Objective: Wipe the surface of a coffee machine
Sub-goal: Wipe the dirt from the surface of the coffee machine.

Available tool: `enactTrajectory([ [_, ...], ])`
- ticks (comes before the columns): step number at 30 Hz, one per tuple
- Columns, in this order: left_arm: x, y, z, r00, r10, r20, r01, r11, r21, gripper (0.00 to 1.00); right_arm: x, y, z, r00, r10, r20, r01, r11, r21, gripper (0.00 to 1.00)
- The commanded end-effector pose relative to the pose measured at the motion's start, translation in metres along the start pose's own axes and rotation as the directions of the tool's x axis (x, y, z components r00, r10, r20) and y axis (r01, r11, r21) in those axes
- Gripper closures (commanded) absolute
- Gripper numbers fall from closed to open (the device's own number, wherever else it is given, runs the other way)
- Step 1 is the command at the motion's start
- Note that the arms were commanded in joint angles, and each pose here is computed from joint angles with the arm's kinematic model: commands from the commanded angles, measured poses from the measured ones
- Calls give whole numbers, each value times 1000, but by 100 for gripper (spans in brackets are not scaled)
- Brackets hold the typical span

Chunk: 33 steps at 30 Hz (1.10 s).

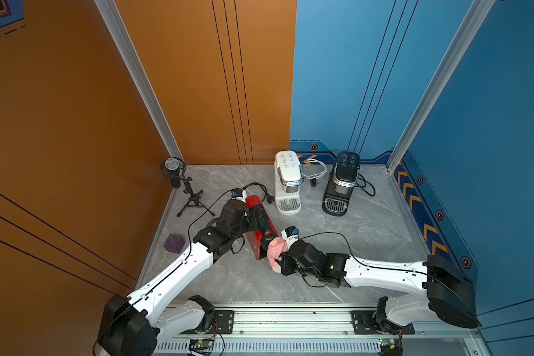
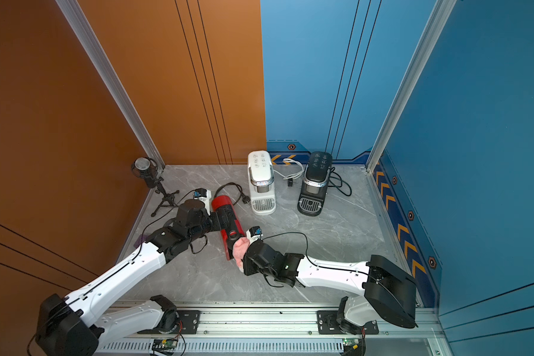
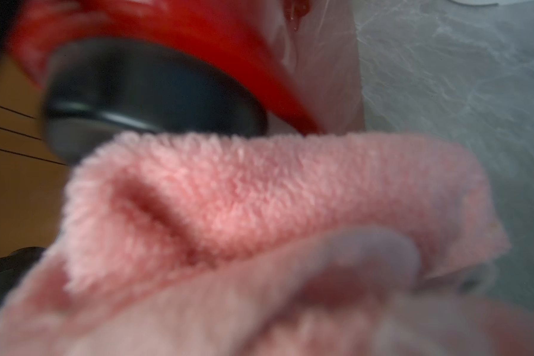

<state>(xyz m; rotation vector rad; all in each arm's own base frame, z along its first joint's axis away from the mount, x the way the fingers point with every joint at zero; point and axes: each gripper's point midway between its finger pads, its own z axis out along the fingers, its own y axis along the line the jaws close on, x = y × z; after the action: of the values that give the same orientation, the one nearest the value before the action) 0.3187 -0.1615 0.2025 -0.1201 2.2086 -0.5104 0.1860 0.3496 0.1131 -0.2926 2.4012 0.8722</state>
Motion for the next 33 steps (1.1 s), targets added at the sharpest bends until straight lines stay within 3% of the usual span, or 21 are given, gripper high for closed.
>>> enactTrajectory([
  [1,68,60,1,970,20,-242,-72,975,-209,18,-11,8,-5,988,139,68,-132,986,-98,100],
  [5,69,60,3,969,18,-248,-72,975,-211,18,-15,23,11,988,136,73,-122,978,-167,100],
  [8,68,59,3,969,14,-246,-66,976,-207,18,-29,31,27,970,201,135,-162,953,-254,100],
  [13,64,57,1,972,12,-234,-61,978,-200,18,-42,31,43,942,243,230,-173,942,-289,100],
  [19,69,60,1,970,14,-241,-65,977,-203,18,-50,17,64,929,217,299,-144,958,-248,100],
  [25,70,67,0,974,12,-226,-64,973,-223,18,-55,6,73,905,142,402,-119,989,-83,100],
  [30,70,67,-1,977,-10,-214,-39,973,-227,19,-61,3,83,869,233,437,-195,972,-133,100],
  [33,76,76,0,977,-15,-213,-41,965,-259,20,-68,3,81,825,368,428,-275,924,-264,100],
])
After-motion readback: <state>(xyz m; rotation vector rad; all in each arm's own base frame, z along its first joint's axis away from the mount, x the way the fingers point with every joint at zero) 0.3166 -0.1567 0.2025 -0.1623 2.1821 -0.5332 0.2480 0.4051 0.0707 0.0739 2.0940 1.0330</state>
